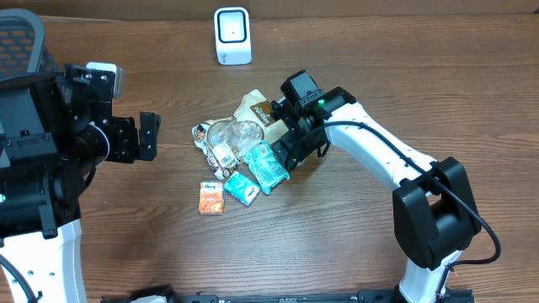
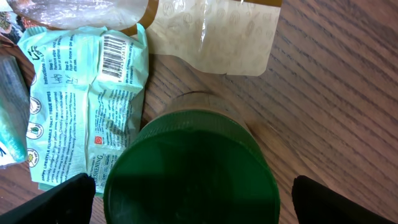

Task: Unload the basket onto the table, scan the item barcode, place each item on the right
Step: 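Lower the right gripper over the jar and grasp its green cap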

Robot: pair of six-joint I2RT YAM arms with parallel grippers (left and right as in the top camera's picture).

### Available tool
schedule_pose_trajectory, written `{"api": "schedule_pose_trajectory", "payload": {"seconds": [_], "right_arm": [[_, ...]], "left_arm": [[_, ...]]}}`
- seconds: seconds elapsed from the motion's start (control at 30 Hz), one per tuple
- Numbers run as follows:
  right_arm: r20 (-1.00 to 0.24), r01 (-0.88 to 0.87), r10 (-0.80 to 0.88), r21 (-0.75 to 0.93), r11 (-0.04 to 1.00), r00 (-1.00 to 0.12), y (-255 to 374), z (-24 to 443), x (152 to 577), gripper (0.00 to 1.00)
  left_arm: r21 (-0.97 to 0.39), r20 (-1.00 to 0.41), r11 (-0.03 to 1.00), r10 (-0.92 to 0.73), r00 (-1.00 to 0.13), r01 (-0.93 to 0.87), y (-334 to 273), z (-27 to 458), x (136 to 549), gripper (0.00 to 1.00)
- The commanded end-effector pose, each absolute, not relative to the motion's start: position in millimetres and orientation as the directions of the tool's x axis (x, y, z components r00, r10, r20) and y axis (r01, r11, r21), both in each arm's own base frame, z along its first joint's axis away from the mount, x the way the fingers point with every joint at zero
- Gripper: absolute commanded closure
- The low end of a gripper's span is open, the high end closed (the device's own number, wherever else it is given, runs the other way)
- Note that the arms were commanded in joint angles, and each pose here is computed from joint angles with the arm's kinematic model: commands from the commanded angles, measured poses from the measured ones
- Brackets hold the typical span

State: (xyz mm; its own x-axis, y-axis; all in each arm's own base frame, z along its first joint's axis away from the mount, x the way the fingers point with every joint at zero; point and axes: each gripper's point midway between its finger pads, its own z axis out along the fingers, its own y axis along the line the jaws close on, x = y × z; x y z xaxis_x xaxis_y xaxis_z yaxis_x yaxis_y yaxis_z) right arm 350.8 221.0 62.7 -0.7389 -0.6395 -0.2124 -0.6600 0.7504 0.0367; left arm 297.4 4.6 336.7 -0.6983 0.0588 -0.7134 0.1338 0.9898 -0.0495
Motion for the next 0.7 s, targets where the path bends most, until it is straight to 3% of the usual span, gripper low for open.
{"api": "schedule_pose_trajectory", "payload": {"seconds": [0.0, 0.37, 0.57, 0.67], "right_arm": [[-0.23, -0.663, -0.639, 0.041, 0.747, -0.734, 223, 67, 353, 0.04], [-0.239, -0.466, -0.46, -0.034, 0.884, -0.855, 206, 67, 369, 0.19], [-0.221, -0.196, -0.189, 0.01, 0.98, -0.957, 200, 66, 366, 0.3], [-0.18, 0.017, 0.024, 0.038, 0.999, -0.983, 195, 64, 357, 0.38]], "left_arm": [[-0.036, -0.727, 0.987, 0.082, -0.682, 0.158, 4, 343, 299, 0.01], [-0.037, -0.727, 0.987, 0.082, -0.682, 0.158, 4, 343, 299, 0.0], [-0.036, -0.727, 0.987, 0.082, -0.682, 0.158, 4, 343, 299, 0.01], [-0.036, -0.727, 0.987, 0.082, -0.682, 0.158, 4, 343, 299, 0.0]]}}
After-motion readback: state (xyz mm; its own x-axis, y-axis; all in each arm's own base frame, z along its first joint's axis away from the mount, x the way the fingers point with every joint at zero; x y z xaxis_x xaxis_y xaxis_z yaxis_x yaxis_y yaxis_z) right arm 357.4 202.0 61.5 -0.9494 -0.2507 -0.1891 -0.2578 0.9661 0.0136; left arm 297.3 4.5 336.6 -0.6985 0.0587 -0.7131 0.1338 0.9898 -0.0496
